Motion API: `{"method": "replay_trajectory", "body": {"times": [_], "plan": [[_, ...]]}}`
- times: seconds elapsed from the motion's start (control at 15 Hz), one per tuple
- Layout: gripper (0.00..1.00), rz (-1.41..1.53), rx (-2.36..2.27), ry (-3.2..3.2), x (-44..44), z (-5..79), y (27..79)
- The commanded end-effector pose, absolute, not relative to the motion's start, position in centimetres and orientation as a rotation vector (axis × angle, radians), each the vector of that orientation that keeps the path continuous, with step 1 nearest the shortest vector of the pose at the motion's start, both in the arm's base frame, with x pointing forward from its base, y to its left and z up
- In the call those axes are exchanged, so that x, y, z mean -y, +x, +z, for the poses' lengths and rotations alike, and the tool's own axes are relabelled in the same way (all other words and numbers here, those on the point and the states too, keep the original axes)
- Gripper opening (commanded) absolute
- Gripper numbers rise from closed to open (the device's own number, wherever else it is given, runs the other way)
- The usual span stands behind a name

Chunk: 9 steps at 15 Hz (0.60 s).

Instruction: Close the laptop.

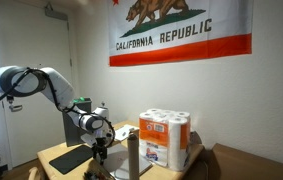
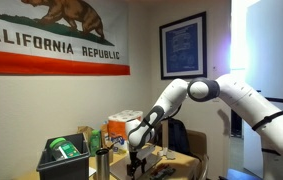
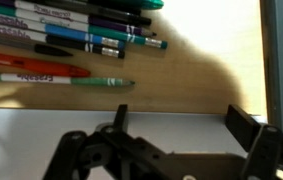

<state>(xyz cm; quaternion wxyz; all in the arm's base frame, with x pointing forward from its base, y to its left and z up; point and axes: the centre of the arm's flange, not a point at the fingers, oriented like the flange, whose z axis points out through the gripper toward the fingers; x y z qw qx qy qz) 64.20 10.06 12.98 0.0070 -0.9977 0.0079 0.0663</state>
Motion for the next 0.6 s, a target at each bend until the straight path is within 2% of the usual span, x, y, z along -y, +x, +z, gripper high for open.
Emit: {"method": "replay_trajectory", "body": {"times": [0.0,0.53], "plan": [[1.00,0.154,-0.055,-3.120,-10.4,14.9,63.9],[1.00,0.028,-0.045,-3.157,-10.3,23.6,65.2]]}}
